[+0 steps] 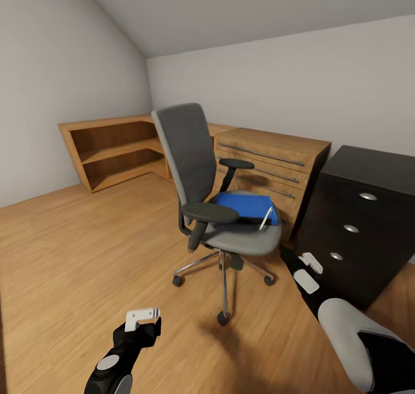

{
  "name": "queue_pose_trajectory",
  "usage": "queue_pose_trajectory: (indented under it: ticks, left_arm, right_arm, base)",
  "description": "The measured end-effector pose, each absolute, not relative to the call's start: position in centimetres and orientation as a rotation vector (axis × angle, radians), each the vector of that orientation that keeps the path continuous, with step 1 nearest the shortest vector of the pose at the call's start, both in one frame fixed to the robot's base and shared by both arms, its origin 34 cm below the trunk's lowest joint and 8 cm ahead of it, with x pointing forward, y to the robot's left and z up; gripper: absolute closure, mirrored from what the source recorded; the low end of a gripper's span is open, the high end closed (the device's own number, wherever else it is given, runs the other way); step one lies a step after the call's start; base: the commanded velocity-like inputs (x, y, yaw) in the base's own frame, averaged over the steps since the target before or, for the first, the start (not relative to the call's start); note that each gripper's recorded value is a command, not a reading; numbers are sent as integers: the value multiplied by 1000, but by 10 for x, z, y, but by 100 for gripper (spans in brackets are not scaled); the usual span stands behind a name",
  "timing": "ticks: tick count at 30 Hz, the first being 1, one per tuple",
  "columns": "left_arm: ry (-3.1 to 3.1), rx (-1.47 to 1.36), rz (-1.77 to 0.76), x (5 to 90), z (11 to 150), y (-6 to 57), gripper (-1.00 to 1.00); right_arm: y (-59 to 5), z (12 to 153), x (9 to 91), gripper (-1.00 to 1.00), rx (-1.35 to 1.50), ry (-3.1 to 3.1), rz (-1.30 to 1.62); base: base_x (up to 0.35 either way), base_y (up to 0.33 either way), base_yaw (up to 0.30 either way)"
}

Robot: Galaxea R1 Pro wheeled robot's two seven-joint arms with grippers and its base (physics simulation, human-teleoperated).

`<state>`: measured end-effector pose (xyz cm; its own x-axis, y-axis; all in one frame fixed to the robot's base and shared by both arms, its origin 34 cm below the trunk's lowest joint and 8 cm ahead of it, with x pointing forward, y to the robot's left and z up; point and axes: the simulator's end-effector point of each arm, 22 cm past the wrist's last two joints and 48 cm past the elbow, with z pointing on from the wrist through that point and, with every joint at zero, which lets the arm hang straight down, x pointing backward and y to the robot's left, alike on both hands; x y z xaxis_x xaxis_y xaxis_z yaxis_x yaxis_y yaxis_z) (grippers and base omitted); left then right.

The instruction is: In the bedroom, organize the workspace by keeping the computer under the desk, ensuring the monitor is on the desk, placing the keyboard on the desk next to the monitor, placing the mouse on the desk next to the keyboard, moving the folder from the swivel chair onto the desk next to the mouse, stacking the notebook on top of the folder with the pen on top of the notebook, and positioning the swivel chair next to the desk.

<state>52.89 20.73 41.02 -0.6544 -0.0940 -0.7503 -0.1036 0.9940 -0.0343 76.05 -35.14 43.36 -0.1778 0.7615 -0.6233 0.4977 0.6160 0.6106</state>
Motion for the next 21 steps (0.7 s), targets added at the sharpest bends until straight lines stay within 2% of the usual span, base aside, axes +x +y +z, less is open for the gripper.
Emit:
queue_pose_trajectory:
  ticks: [9, 18, 21]
  left_arm:
    - [2288, -137, 17, 529, 410, 208, -100]
    - [2288, -137, 18, 529, 410, 208, -100]
    - [2288, -137, 17, 529, 410, 208, -100]
  right_arm:
    - [-344, 433, 761, -100, 1009, 1841, 338]
    - [-340, 434, 762, -100, 990, 1849, 334]
    - [-337, 433, 762, -100, 983, 1854, 336]
  base:
    - [240, 9, 0]
    - [305, 150, 0]
    - [127, 90, 0]
